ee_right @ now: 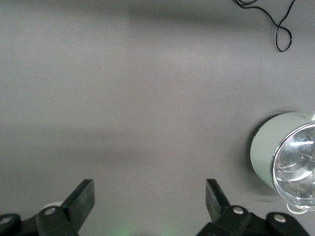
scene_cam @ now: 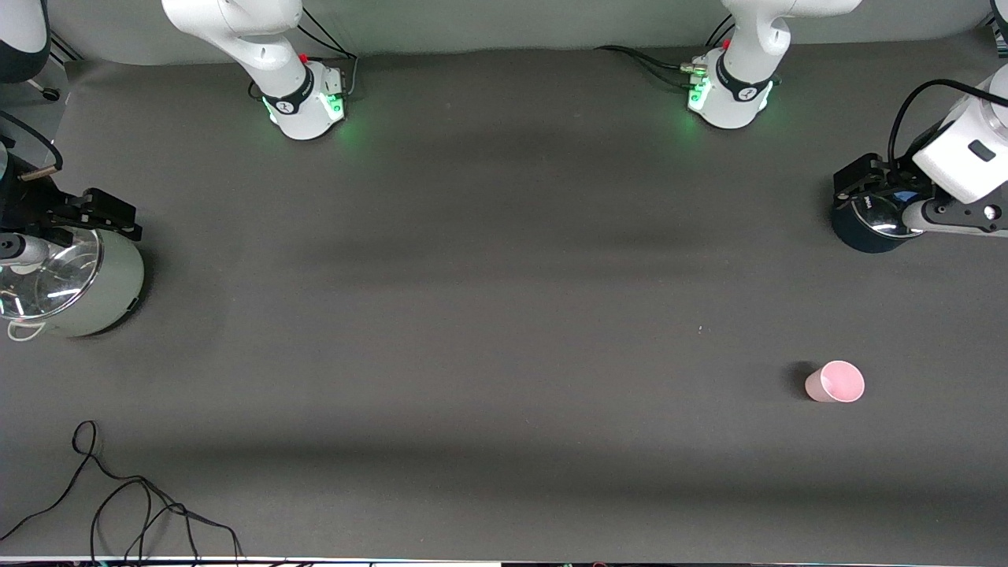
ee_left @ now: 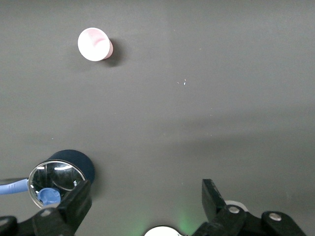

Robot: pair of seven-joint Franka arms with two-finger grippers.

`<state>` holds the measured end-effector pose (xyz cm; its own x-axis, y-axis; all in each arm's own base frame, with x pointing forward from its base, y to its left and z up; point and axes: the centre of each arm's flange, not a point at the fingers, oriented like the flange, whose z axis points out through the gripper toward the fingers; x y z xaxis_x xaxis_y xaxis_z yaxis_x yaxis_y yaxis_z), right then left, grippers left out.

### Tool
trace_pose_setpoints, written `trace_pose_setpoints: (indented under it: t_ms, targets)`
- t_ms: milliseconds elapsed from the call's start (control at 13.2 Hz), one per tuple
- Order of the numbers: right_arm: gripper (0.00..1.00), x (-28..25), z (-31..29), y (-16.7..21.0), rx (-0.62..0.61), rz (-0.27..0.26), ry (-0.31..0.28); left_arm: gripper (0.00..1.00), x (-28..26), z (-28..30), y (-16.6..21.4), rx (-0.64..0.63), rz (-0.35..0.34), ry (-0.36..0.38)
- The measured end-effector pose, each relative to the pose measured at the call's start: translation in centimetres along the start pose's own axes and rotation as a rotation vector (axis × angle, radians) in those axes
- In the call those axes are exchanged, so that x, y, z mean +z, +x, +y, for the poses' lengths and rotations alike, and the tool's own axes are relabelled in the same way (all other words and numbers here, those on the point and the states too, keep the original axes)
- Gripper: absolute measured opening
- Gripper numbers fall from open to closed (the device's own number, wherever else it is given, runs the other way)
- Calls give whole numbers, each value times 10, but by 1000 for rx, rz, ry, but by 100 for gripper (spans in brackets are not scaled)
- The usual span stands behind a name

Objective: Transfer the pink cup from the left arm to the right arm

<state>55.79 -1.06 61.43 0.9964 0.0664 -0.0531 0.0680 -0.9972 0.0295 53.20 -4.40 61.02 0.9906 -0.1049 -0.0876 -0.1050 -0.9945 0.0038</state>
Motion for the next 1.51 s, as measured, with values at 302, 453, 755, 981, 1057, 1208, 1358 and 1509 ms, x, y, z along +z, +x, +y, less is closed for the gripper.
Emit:
trace_pose_setpoints:
  t_ms: [302,453,755,981,1057,1208,1358,1509]
  targets:
    - [100,1,1,-1,3,-10,1,100,0,0,0,0,0,0]
    - [100,1,1,-1,3,-11,1,100,0,0,0,0,-1,0]
    - [100,1,1,-1,4,-12,1,100,1,0,0,0,-1,0]
    - [100,2,2,-1,7,-14,1,100,1,0,1,0,-2,0]
    - [100,2,2,-2,8,-16,1,100,1,0,1,0,-1,0]
    - [100,2,2,-2,10,-17,1,100,0,0,1,0,0,0]
    - [100,2,2,-2,10,-17,1,100,0,0,1,0,1,1]
    - [100,2,2,-2,10,-17,2,100,-1,0,1,0,5,1]
